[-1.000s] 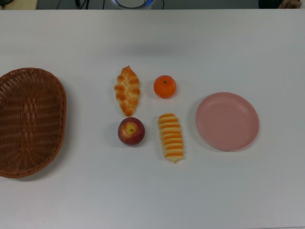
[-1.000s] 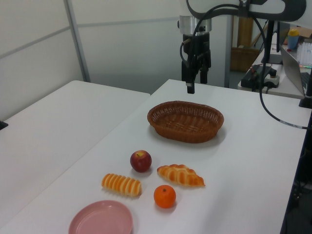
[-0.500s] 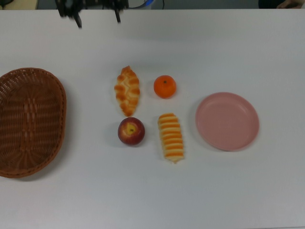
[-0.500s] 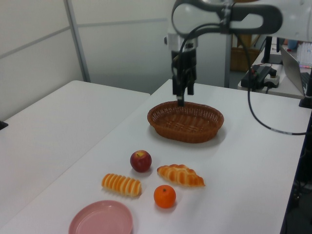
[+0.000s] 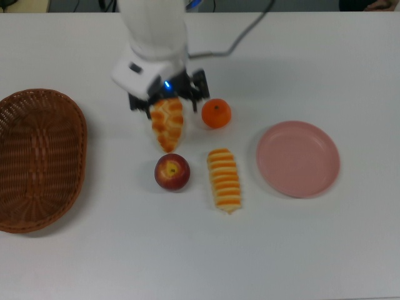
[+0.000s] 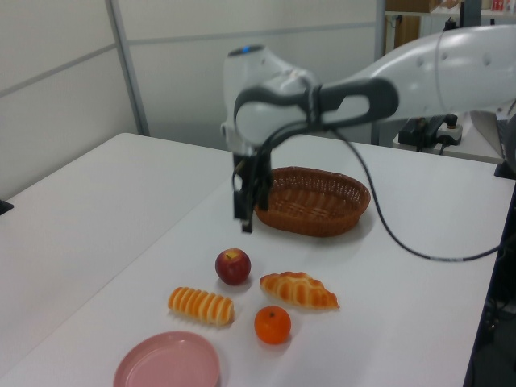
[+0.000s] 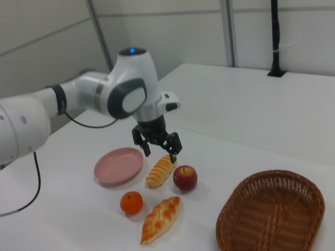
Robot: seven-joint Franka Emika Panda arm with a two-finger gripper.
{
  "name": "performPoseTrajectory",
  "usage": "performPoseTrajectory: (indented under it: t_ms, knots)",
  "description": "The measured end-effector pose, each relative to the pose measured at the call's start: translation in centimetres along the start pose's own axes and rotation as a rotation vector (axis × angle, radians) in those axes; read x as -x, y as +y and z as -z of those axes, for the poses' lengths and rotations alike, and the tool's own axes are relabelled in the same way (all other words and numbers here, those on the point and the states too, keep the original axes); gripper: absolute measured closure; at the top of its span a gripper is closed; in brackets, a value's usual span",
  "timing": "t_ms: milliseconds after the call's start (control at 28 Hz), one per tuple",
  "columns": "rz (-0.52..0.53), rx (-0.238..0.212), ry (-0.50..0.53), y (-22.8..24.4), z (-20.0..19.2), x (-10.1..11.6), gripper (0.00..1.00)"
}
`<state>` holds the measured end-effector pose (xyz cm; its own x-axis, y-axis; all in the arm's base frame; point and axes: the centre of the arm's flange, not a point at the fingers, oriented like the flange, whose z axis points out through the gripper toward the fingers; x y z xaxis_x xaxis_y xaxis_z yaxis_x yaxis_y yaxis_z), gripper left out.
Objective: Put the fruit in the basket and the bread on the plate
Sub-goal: 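Move the gripper down toward the red apple, then grasp the red apple and lift it, then carry the apple over the wicker basket and release it inside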
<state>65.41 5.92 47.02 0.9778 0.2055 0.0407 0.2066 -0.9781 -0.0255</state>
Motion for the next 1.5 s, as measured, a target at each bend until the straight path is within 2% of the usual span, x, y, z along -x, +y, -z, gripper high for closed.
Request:
performPoseTrajectory:
  t_ms: [286, 429, 643, 821, 929, 1250, 1393, 1500]
  knots:
    - [-0.110, 0.063, 0.066, -1.7, -6.8, -2.2, 0.00]
    - [-0.141, 0.084, 0.100, -1.3, -8.9, -3.0, 0.00]
    - [-0.162, 0.147, 0.129, -0.7, -11.7, -3.8, 0.00]
    - [-0.175, 0.160, 0.159, -0.5, -13.3, -4.3, 0.04]
    - [-0.179, 0.161, 0.164, -0.4, -13.3, -4.4, 0.11]
    - [-0.192, 0.163, 0.174, 0.1, -12.8, -4.6, 0.12]
    - [-0.232, 0.171, 0.192, 1.4, -10.6, -4.9, 0.12]
    - [-0.276, 0.175, 0.211, 3.4, -7.4, -4.7, 0.12]
